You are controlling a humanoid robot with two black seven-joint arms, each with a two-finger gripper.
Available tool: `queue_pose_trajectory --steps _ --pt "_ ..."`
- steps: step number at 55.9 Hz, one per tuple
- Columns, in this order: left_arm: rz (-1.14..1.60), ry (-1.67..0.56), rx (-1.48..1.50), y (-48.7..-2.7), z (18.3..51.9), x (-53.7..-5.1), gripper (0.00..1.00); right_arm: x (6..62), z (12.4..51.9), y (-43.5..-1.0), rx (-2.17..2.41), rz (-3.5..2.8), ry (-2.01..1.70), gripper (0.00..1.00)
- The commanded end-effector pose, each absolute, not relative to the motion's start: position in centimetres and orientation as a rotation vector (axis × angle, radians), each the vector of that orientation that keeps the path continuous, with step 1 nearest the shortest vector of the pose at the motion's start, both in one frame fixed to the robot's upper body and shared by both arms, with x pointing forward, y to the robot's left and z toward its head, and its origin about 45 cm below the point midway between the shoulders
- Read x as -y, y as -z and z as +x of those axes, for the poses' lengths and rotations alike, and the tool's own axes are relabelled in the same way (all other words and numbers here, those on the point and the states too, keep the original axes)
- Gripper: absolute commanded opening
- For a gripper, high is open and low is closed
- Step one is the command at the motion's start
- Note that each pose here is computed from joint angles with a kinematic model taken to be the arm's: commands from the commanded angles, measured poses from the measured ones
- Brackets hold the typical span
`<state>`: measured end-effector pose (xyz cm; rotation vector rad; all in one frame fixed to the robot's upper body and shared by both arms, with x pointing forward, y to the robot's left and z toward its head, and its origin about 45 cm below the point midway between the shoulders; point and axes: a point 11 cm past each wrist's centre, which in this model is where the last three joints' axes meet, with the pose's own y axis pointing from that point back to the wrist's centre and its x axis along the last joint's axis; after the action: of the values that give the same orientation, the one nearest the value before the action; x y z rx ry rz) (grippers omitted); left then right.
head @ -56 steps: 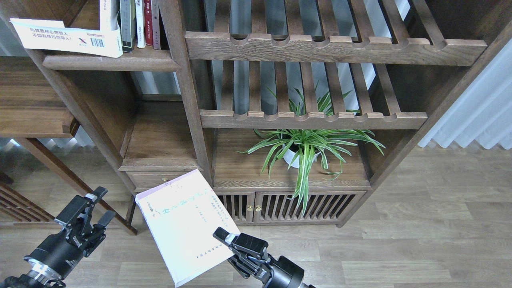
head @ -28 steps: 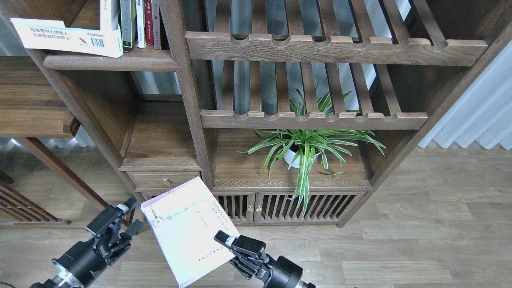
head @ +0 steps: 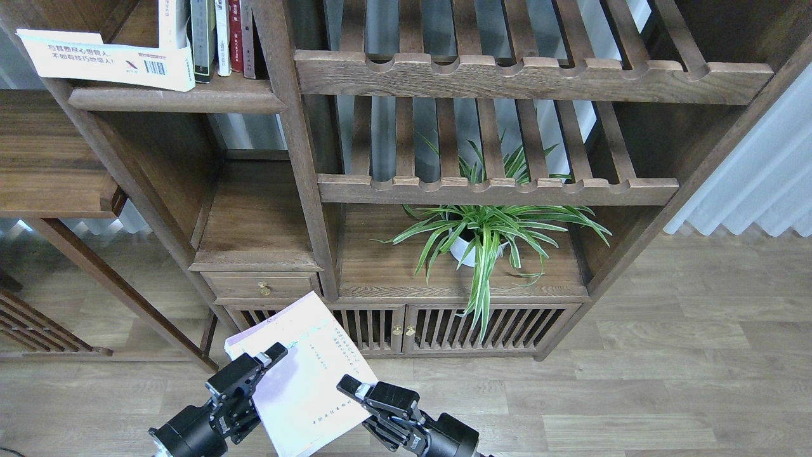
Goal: Organize books on shelf
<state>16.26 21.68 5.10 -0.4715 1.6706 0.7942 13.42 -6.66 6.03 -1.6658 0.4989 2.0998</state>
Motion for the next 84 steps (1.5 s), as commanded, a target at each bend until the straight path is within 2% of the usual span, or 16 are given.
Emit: queue_pose_trajectory --steps 1,7,10,11,12,14,15,16,17,29,39,53,67,84 --pt "-0.486 -0.82 -1.672 -4.9 16.5 -22.3 0.1 6.6 13.4 -6.0 -0.497 -1.67 -2.1 0.07" --pt "-0.484 -0.831 -1.665 -4.9 16.6 -22.9 0.07 6.6 13.4 -6.0 -0.5 -1.667 -2.1 0.08" --pt "-0.479 -0.834 -1.661 -4.9 16.6 -23.2 0.06 6.6 13.4 -6.0 -0.5 -1.671 -2.1 0.14" --pt "-0.478 -0.838 -1.655 -5.0 16.7 -23.5 0.05 6.6 13.3 -6.0 -0.498 -1.682 -2.099 0.23" --pt "-0.479 -0.842 -1.652 -5.0 16.8 -23.6 0.05 6.5 13.3 -6.0 -0.498 -1.688 -2.098 0.26" --pt "-0.471 -0.857 -1.638 -5.1 17.0 -24.4 0.05 6.5 13.2 -5.9 -0.504 -1.734 -2.091 0.52" --pt "-0.472 -0.859 -1.637 -5.2 17.0 -24.5 0.05 6.4 13.2 -5.9 -0.503 -1.747 -2.089 0.58" --pt "-0.469 -0.865 -1.63 -5.2 17.1 -24.8 0.04 6.4 13.3 -5.9 -0.503 -1.777 -2.084 0.71" --pt "-0.467 -0.878 -1.619 -5.3 17.3 -25.5 0.04 6.3 13.2 -5.8 -0.511 -1.832 -2.071 0.99" --pt "-0.423 -0.97 -1.508 -7.0 18.8 -30.8 0.04 6.8 14.1 -5.9 -0.541 -1.885 -2.026 1.0" --pt "-0.355 -1.125 -1.308 -10.7 21.1 -38.8 0.04 7.4 14.8 -5.8 -0.567 -1.877 -2.004 1.0" --pt "-0.366 -1.132 -1.296 -11.1 21.4 -39.1 0.0 7.5 14.4 -5.5 -0.574 -1.874 -2.016 1.0" --pt "-0.333 -1.153 -1.213 -13.9 22.3 -41.4 0.01 7.6 14.5 -5.4 -0.585 -1.868 -2.017 1.0" --pt "-0.283 -1.18 -0.931 -23.7 25.9 -45.9 0.02 7.9 14.5 -5.0 -0.605 -1.862 -2.024 1.0"
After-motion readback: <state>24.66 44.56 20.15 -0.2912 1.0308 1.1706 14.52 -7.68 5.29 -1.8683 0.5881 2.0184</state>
